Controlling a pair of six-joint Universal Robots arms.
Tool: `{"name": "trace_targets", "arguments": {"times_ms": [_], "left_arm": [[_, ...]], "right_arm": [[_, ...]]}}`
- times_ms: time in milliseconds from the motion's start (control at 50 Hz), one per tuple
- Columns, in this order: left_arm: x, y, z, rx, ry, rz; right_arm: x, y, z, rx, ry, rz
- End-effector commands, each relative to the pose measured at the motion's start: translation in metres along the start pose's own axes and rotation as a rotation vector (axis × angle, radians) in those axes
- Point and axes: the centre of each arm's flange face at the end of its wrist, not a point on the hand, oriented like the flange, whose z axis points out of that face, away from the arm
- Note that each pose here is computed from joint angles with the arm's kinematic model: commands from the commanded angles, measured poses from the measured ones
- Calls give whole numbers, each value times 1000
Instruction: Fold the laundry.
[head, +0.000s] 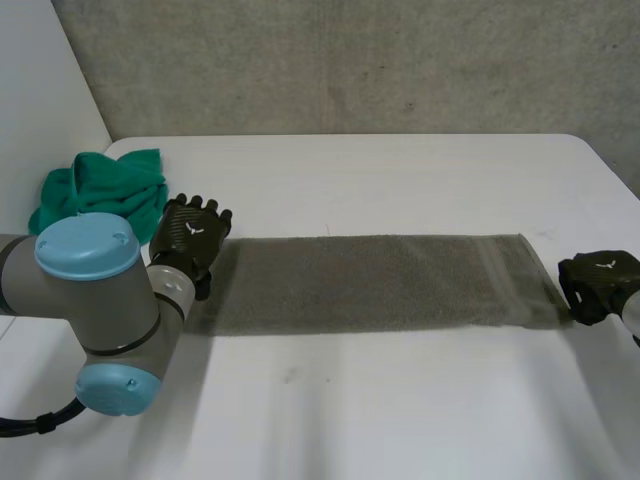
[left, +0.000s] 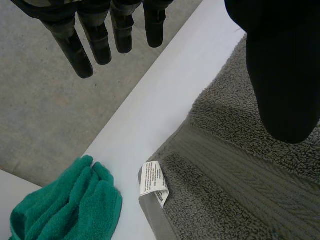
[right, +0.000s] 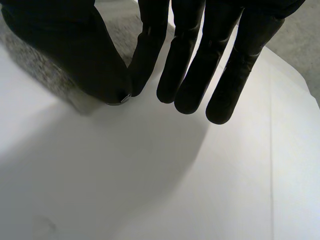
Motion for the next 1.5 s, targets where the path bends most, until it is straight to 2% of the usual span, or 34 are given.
{"name": "trace_targets", "arguments": {"times_ms": [20, 120, 340, 800, 1200, 1360, 1500], "left_arm": [[0, 0, 0, -1, -1, 0], [1, 0, -1, -2, 0, 1], [1, 0, -1, -3, -1, -1], [1, 1, 0, -4, 2, 1], [2, 2, -1, -6, 3, 0], [2, 2, -2, -7, 3, 0], [-1, -1, -3, 1, -4, -2]], "right_arm": [[5, 9, -5, 8, -60, 14], [4, 5, -14, 56, -110, 42], [2, -5, -23, 99, -122, 48], [-19, -2, -1, 105, -193, 26], [-14, 0, 17, 116, -168, 6], [1, -7, 19, 136, -102, -41], [93, 11, 18, 53, 185, -87]]}}
